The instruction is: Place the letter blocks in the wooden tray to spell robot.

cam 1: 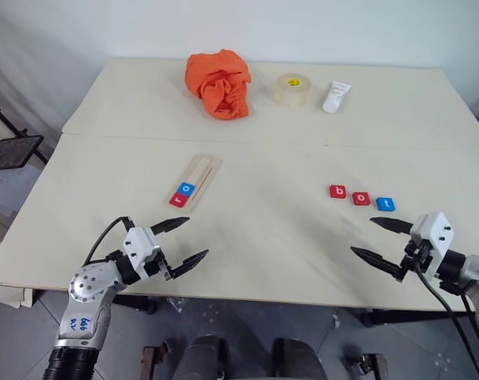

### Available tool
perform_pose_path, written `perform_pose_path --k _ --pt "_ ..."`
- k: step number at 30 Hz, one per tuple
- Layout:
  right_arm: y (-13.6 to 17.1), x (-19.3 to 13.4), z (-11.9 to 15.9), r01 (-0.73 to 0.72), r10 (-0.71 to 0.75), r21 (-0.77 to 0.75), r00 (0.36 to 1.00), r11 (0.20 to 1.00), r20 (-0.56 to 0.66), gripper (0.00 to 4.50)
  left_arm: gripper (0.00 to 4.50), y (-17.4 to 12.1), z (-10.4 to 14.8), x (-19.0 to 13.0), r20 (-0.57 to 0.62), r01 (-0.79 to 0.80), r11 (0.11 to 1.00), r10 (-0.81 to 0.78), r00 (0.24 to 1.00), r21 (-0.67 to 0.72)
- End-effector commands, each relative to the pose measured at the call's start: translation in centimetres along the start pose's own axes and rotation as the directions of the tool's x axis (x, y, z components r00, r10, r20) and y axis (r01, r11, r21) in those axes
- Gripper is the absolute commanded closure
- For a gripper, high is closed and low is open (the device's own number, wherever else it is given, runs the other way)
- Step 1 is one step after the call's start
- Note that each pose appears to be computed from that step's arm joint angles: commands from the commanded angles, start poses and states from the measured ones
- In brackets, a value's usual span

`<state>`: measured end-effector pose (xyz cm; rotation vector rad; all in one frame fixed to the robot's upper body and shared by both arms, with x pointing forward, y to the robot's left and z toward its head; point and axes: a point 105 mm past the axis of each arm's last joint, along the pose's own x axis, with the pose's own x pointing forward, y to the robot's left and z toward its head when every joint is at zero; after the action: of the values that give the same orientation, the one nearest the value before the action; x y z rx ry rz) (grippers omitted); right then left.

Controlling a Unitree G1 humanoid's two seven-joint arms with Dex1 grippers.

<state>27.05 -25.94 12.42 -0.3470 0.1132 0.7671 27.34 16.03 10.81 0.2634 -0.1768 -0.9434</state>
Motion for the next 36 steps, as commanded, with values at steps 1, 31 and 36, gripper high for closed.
perform_pose_path --k 1,31,36 --pt "0.2 0.2 1.1 -0.005 0.006 -0.020 0.999 1.000 0.047 0.04 0.00 0.3 1.3 0.7 0.038 -0.029 0.998 0.027 0.999 0.052" --pt "-2.3 4.2 2.2 -0.114 0.120 -0.053 0.987 0.992 0.107 0.04 0.00 5.1 3.5 -5.9 -0.247 -0.432 0.901 0.427 0.870 0.038" --pt "-2.0 4.5 2.2 -0.142 0.147 -0.054 0.984 0.988 0.098 0.04 0.00 7.9 4.5 -2.6 -0.322 -0.475 0.880 0.446 0.835 -0.014"
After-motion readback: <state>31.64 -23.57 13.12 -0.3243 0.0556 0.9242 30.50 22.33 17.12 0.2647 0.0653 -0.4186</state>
